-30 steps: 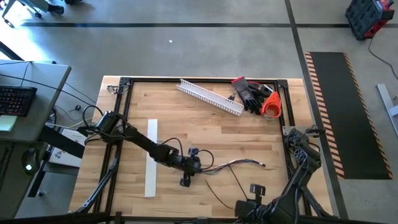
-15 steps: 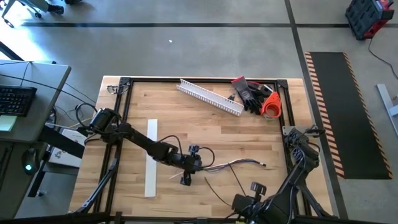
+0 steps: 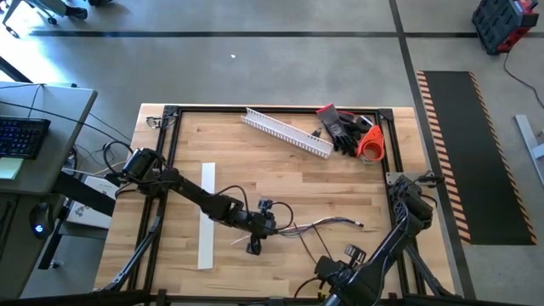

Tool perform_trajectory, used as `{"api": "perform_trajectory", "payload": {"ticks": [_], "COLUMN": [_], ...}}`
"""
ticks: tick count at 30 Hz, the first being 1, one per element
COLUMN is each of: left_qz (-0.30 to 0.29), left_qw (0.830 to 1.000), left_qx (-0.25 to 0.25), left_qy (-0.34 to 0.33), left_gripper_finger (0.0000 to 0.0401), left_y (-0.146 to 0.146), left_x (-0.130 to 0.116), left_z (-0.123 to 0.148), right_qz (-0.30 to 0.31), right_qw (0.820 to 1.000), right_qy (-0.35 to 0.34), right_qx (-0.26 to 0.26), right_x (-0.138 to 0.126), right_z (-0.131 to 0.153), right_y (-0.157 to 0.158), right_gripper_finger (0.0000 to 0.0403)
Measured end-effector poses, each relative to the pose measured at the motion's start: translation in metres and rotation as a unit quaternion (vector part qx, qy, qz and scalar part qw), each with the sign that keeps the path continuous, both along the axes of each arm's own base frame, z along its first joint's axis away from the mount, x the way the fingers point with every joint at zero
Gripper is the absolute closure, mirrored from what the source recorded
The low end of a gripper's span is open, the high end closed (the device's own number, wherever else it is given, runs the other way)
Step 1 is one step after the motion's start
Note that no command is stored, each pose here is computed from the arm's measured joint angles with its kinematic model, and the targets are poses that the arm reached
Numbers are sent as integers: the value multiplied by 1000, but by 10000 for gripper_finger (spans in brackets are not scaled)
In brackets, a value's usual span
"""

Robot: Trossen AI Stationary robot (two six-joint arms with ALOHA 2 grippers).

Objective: Ziptie cables
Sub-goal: Wrap the zip tie on the cable

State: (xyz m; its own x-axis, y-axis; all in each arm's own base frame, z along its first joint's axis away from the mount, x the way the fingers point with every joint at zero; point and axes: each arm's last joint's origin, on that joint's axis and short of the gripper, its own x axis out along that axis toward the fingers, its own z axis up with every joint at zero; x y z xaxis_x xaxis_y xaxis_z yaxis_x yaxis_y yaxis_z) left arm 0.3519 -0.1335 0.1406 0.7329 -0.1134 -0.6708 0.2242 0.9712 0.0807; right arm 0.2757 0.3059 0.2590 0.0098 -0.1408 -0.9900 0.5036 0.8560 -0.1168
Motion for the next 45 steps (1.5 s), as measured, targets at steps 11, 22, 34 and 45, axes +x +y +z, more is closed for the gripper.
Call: {"api": "perform_trajectory", "payload": {"ticks": [11, 22, 34, 45], "left_qz": [-15, -11, 6, -9], "left_qw": [1000, 1000, 1000, 1000], "left_qx": [-9, -5, 6, -5], "left_qy": [-10, -16, -20, -26], "left_gripper_finger": [400, 400, 400, 400], "left_y": [-12, -10, 3, -3], "left_x": [-3, -2, 3, 5], "left_z": [2, 2, 3, 8], "right_qz": [50, 103, 96, 99], "right_qw": [991, 993, 989, 990], "right_qy": [-110, -49, -70, -74], "right_qx": [-66, 23, 82, 69], "right_x": [25, 7, -12, 15], "right_z": [1, 19, 56, 56], "right_y": [-13, 5, 20, -4], "right_gripper_finger": [403, 403, 403, 403]}}
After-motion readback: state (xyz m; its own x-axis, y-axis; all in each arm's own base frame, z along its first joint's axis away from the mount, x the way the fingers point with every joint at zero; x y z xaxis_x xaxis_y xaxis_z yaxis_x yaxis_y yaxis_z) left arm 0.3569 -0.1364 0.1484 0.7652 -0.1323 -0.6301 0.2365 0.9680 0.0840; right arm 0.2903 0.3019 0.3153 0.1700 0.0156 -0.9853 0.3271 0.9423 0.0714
